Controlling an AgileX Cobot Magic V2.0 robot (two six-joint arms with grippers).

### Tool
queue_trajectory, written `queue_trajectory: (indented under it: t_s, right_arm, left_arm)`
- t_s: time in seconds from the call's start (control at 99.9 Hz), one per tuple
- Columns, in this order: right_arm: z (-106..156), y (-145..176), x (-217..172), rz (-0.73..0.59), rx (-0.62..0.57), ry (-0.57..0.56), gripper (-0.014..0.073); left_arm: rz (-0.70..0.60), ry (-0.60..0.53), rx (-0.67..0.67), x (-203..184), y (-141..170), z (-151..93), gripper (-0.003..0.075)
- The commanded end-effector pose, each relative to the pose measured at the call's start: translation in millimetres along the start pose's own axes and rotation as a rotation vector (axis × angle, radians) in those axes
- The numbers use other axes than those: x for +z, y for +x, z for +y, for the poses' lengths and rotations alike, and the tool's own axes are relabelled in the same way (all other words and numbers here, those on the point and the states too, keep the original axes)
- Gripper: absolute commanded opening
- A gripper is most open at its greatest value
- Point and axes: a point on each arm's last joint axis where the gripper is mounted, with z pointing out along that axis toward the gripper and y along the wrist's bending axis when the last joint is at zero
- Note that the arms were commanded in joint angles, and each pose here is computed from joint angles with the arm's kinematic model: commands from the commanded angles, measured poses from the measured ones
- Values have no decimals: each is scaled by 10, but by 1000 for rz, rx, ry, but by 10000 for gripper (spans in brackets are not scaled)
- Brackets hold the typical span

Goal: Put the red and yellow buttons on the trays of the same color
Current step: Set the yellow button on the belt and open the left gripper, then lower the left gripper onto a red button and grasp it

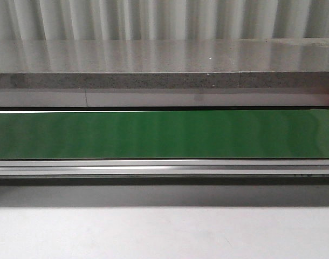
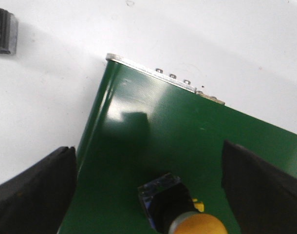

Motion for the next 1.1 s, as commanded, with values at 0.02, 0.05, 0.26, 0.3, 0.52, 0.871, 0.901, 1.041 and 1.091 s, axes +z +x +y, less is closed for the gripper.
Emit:
queue_trajectory:
  t_s: [0.02,0.05,0.26,0.3,0.52,0.871,0.901,1.041,1.091]
  right_arm:
    - [-5,-132,-34,-85,-3,7,-67]
    - [-5,-132,-34,-85,-3,7,-67]
    - [-5,-132,-34,-85,-3,7,-67]
    - [-5,-132,-34,-85,-3,7,-67]
    - [-5,-132,-34,-85,-3,7,-67]
    - [-5,-132,-34,-85,-3,7,-67]
    - [-5,-132,-34,-85,-3,7,-67]
    - [-5,-132,-34,-85,-3,7,-67]
    - [-5,-132,-34,-85,-3,7,-67]
  left_arm:
    - [-117,12,-39,-280,-104,77,586]
    - [-114,2,-52,-277,-112,136,586]
    - [-74,-43,-151,-163,-198,535,586]
    - [-54,-52,-161,-119,-228,596,586]
    - [20,-62,-188,137,-456,782,586]
    - [-4,-78,-183,495,-810,933,586]
    - [-8,-78,-182,515,-830,940,586]
    - [-42,-79,-184,594,-893,971,584]
    - [-55,-81,-184,600,-906,975,575]
